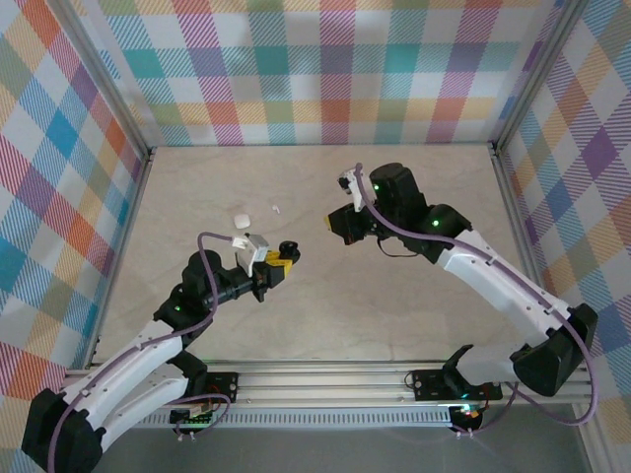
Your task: Insert wireless bluetooth earbuds into charging case
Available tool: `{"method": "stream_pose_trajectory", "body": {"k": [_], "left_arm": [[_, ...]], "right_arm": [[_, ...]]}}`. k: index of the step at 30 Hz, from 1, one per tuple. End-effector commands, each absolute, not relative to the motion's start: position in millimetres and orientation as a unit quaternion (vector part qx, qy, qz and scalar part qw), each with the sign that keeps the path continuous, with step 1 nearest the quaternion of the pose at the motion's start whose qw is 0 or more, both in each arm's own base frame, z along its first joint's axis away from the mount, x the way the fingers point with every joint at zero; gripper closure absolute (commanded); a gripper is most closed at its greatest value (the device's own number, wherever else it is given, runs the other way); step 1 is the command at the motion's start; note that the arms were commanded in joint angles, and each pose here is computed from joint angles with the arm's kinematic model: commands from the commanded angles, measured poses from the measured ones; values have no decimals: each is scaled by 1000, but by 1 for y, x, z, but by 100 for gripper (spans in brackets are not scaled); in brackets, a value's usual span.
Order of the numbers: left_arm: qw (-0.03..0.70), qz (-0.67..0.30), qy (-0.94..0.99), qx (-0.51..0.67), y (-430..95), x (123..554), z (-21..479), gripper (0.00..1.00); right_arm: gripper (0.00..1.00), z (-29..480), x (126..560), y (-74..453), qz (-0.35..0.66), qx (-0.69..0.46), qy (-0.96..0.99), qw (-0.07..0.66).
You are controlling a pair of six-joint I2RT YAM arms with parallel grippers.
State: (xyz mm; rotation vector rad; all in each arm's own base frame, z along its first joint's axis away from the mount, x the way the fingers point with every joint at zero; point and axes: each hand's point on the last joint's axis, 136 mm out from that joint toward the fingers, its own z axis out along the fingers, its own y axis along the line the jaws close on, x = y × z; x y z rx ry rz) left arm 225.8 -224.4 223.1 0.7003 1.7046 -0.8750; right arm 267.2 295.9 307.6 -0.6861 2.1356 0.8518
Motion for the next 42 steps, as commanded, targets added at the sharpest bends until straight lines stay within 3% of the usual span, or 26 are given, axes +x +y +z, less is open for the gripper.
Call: {"method": "stream_pose_trajectory", "body": {"k": [1,16,25,42], "left_arm": [[555,-393,650,339,-240,219,252,100],[576,-419,589,382,-257,216,286,100],[608,-416,577,354,-245,212,309,100],[616,-413,577,341,-239,209,309,100]], "right_arm": [[100,336,258,310,366,-315,777,403],[100,360,215,348,434,-427,678,411],[100,363,210,353,452,-440,658,412],[100,365,208,356,430,-460,667,399]]}}
